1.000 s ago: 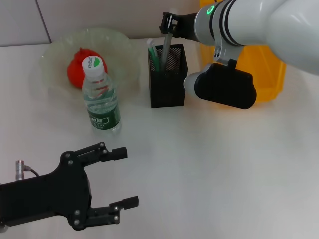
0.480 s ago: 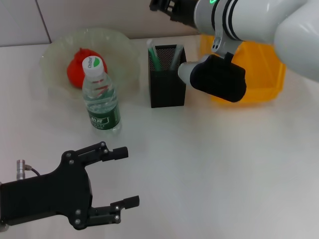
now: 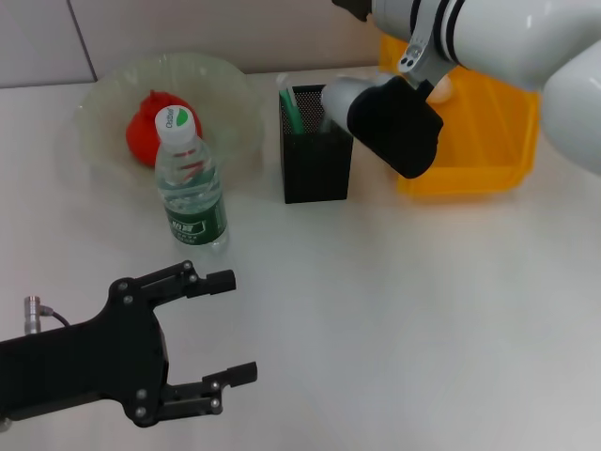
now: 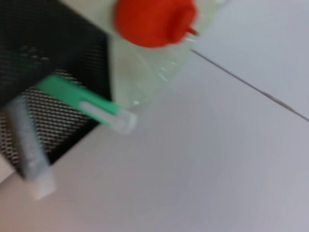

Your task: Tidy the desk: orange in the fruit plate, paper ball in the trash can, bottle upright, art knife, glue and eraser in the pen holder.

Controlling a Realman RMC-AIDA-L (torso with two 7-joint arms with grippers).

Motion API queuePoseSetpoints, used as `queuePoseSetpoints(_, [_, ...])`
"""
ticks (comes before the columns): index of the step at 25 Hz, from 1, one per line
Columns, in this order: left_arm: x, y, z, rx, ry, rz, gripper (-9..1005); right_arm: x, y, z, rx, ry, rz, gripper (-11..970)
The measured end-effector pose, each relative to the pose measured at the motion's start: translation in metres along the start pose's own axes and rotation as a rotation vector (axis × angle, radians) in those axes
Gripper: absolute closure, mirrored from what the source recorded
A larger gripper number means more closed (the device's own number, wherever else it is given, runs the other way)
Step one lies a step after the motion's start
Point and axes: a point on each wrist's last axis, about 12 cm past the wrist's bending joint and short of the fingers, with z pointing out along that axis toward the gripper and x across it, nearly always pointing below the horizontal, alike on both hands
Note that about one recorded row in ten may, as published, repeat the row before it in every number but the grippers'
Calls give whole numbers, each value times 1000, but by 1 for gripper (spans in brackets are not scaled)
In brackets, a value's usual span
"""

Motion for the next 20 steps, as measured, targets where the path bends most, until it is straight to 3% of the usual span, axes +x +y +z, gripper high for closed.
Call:
queuePoseSetpoints(12, [-6, 6, 1, -15, -26, 22, 203, 8, 5, -16, 93, 60, 372, 432])
queuePoseSetpoints(18, [-9, 12, -2, -57, -52, 35, 203, 7, 15, -18, 139, 48, 693, 426])
queuePoseSetpoints(19, [-11, 14, -4, -78, -64, 40, 203, 5, 22, -17, 149, 41, 803, 425])
queuePoseSetpoints(20, [-11, 14, -4, -78, -64, 40, 203, 5, 22, -17, 149, 41, 803, 424])
